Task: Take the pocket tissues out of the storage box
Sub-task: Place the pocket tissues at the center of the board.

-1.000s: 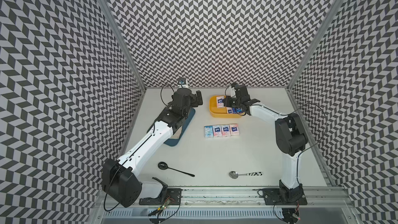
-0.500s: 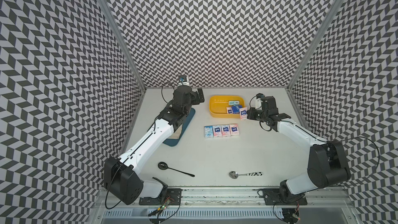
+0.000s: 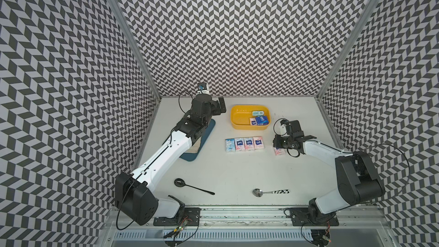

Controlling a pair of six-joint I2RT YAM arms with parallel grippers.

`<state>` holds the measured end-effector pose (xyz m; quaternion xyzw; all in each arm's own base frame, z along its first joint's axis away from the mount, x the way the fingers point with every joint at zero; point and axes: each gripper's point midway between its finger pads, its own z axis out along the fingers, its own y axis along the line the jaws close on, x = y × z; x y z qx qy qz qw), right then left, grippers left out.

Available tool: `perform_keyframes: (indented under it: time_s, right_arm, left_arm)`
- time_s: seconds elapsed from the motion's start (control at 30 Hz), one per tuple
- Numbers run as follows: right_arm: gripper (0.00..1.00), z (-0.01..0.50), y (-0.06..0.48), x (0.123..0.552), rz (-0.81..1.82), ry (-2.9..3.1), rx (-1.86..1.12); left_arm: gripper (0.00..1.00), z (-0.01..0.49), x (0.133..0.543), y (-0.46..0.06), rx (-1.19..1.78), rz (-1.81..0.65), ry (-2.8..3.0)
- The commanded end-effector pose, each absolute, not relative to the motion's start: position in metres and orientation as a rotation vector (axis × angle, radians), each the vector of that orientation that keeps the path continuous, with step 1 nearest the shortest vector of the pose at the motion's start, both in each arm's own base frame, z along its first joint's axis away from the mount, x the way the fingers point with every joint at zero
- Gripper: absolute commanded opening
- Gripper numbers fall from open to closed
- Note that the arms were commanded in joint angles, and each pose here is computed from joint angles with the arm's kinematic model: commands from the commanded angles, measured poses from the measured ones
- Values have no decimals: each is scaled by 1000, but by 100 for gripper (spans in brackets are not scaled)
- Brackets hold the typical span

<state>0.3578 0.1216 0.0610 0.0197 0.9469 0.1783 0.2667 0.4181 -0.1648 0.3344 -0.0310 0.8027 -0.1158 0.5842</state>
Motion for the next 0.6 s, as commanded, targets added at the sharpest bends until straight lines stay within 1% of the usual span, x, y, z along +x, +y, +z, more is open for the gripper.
perform_keyframes:
  time_s: [0.0, 0.07, 0.13, 0.23, 0.33, 0.57]
  right_arm:
    - [16, 80, 118, 373, 461, 2485, 37]
    - [32, 89, 113, 374, 427, 2468, 48]
    - [43, 90, 104, 371, 391, 2475, 75]
    - [48, 77, 88, 363, 343, 2529, 119]
    - [53, 67, 83, 354, 348, 2546, 165]
    - [59, 61, 84, 339, 391, 2537, 203]
  left_arm:
    - [99, 358, 412, -162, -80, -282, 1821]
    - [99, 359, 412, -162, -84, -282, 1821]
    - [99, 359, 413, -163, -83, -290, 1820]
    - [99, 359, 413, -166, -78, -296, 1825]
    - [99, 358, 414, -166, -69, -290, 1828]
    - [99, 364, 411, -166, -57, -291, 1821]
